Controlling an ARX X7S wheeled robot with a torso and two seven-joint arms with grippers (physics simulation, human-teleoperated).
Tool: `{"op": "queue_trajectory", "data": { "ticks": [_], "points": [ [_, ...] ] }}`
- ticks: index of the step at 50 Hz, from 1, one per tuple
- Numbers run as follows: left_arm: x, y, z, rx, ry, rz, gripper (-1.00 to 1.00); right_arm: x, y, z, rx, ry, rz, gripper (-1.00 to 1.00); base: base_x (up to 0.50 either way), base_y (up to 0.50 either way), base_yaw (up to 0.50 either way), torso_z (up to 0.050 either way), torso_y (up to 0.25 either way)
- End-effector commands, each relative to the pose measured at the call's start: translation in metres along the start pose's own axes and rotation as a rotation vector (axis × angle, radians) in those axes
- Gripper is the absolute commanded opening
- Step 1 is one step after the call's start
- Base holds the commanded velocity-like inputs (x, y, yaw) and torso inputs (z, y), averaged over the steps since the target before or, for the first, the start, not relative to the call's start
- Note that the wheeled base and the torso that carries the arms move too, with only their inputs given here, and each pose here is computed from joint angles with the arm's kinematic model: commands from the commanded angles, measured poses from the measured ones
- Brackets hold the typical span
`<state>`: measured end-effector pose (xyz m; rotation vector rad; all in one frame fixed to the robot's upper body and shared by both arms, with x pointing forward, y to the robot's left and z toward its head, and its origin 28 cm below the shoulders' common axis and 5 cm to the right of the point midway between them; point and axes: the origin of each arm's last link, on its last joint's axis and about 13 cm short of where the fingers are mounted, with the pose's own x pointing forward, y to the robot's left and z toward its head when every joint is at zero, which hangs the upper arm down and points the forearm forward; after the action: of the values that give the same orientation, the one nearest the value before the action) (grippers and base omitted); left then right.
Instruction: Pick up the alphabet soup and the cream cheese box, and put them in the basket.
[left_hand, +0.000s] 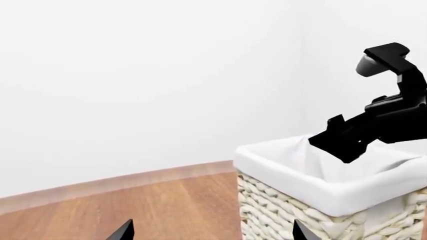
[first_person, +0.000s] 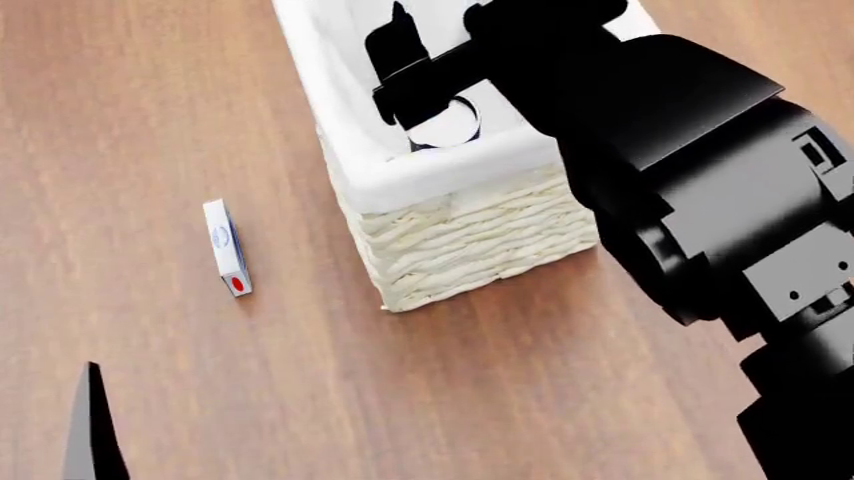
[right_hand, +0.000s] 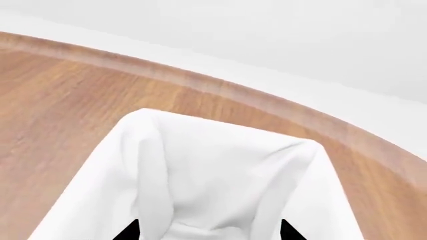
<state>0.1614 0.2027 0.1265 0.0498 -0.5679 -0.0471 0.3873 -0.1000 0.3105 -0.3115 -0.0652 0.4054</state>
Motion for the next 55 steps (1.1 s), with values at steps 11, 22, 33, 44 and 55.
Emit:
{"op": "queue_trajectory", "data": {
  "ticks": [11,22,33,44,55],
  "points": [
    [0.001,-0.005,-0.004,-0.006,0.008,-0.020,1.00,-0.095,0.031,0.020,-0.034,-0.264,-0.029,1.00,0.00,0.00,0.00,0.000,0.000],
    [-0.002,-0.007,-0.001,-0.011,0.002,-0.031,1.00,-0.153,0.063,-0.019,-0.218,-0.373,-0.183,1.00,0.00,0.00,0.00,0.000,0.000],
    [0.001,-0.006,-0.003,-0.001,0.003,-0.027,1.00,-0.181,0.085,-0.064,-0.106,-0.420,-0.294,1.00,0.00,0.00,0.00,0.000,0.000],
    [0.004,-0.007,-0.005,-0.001,0.007,-0.037,1.00,-0.186,0.103,-0.102,-0.069,-0.377,-0.277,1.00,0.00,0.00,0.00,0.000,0.000],
    [0.016,-0.013,-0.058,-0.096,0.210,-0.025,1.00,-0.185,0.107,-0.113,-0.043,-0.370,-0.258,1.00,0.00,0.00,0.00,0.000,0.000]
  ]
}}
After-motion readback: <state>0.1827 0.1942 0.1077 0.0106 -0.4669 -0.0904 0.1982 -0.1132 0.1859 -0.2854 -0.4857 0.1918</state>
